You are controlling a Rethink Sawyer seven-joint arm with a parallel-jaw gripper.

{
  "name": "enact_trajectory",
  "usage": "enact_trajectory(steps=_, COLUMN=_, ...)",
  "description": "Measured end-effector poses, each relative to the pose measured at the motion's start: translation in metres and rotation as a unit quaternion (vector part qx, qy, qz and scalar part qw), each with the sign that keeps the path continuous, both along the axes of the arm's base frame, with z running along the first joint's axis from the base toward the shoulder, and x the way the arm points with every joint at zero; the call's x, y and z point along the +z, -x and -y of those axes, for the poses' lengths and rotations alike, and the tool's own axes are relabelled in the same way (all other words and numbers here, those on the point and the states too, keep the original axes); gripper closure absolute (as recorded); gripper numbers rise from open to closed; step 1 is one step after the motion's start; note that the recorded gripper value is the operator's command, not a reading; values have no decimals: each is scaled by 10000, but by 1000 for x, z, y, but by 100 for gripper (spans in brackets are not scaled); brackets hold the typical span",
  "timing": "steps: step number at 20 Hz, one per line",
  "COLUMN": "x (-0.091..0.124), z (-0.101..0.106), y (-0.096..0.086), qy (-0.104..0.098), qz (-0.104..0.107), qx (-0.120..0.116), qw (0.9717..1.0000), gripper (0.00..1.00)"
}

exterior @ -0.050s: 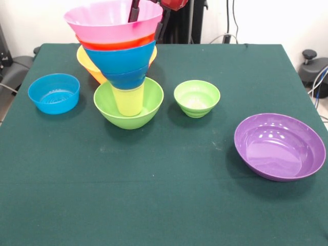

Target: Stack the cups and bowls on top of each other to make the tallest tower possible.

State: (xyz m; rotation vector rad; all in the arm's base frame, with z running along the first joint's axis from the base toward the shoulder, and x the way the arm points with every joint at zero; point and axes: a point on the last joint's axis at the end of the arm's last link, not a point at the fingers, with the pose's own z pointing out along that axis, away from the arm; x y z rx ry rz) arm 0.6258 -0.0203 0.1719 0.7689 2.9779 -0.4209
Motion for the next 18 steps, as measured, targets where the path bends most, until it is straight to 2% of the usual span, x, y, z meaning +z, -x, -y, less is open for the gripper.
enact_trajectory(steps=9, x=-13, z=-4, y=-8, qy=-142, qz=37, qx=48, qw=9999, gripper=0)
enact_trajectory(steps=18, x=-14, z=-14, y=-15, qy=-231, qz=151, qx=148, qw=9995, gripper=0)
